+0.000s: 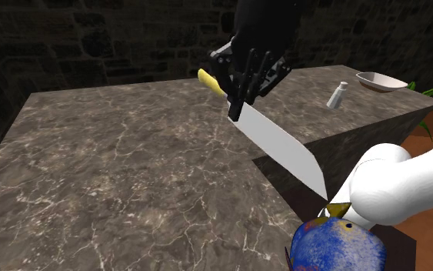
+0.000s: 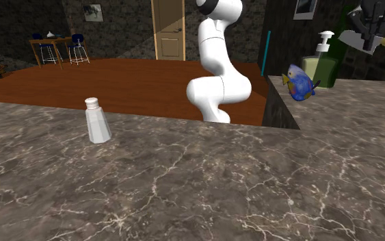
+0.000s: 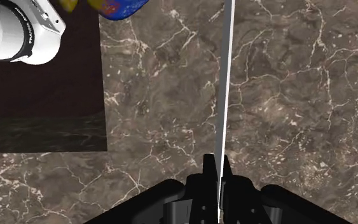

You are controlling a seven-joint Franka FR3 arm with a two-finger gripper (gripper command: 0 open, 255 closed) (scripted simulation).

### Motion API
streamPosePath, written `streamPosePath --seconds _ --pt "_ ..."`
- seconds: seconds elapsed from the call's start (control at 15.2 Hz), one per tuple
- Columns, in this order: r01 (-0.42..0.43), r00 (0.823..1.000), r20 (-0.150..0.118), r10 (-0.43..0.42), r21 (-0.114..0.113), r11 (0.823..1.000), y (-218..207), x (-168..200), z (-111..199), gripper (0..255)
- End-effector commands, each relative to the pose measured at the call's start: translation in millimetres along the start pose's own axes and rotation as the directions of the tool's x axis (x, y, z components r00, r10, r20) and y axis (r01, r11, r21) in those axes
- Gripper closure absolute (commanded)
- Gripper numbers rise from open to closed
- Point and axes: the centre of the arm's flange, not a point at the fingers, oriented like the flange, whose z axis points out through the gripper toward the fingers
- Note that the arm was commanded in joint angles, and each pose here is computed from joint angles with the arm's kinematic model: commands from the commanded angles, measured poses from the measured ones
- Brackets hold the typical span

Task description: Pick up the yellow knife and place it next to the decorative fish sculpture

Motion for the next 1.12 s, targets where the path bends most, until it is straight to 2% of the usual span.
streamPosePath --seconds 0.0,0.92,1.06 --pt "-0.001 1.000 0.001 0.001 0.001 1.000 -25 -13 7 255" --pt "-0.001 1.000 0.001 0.001 0.001 1.000 -180 -110 32 255" --pt "-0.001 1.000 0.001 0.001 0.001 1.000 -186 -114 38 255"
